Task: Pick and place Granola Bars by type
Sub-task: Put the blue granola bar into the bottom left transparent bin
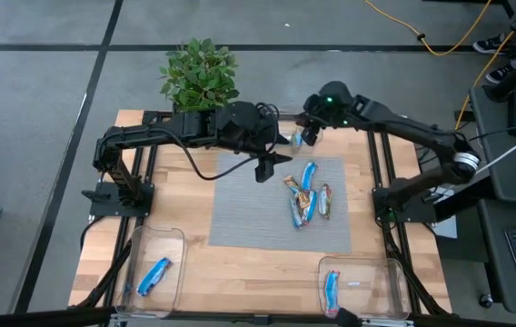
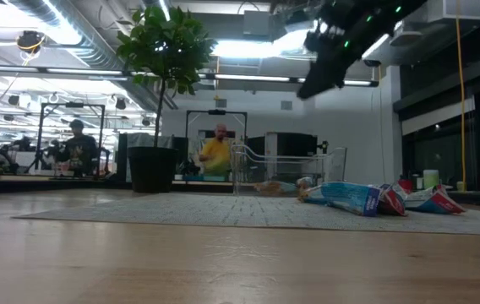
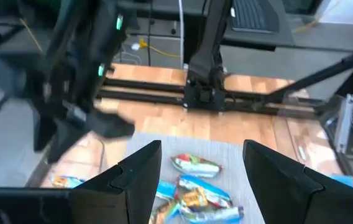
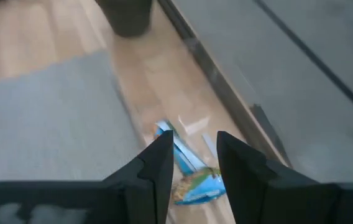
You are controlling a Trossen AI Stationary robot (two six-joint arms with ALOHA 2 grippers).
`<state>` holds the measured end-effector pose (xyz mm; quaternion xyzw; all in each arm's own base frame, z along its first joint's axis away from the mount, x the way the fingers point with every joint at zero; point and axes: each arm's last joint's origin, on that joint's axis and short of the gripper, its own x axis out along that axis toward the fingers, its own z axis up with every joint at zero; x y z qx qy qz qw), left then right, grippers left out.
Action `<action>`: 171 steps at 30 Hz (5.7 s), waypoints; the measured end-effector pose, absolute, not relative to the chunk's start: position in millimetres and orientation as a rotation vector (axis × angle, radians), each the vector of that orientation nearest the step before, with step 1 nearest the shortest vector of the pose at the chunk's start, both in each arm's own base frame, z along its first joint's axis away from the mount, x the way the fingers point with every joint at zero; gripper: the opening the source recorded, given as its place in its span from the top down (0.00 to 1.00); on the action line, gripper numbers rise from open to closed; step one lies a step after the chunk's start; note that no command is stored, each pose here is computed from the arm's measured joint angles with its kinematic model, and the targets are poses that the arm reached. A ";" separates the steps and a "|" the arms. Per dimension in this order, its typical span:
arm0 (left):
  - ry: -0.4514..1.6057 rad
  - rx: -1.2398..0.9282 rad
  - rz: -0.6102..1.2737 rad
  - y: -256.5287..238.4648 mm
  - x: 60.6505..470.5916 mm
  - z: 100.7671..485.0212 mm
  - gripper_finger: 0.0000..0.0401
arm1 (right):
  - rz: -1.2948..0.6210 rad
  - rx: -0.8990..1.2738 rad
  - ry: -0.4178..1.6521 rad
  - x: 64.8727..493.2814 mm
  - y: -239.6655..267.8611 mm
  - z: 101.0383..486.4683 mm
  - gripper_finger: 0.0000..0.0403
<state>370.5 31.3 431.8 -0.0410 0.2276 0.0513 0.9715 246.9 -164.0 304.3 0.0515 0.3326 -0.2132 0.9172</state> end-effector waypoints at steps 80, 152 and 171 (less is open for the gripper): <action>0.954 0.675 -0.397 -22.0 489.2 160.1 0.56 | -0.214 0.098 0.333 130.8 0.0 314.3 0.69; 0.951 0.499 -0.277 -6.6 494.9 202.1 0.55 | -0.215 0.086 0.366 129.7 -0.1 311.4 0.69; 0.965 0.464 -0.295 -8.4 500.3 183.6 0.58 | -0.217 0.084 0.385 129.0 -0.1 309.6 0.69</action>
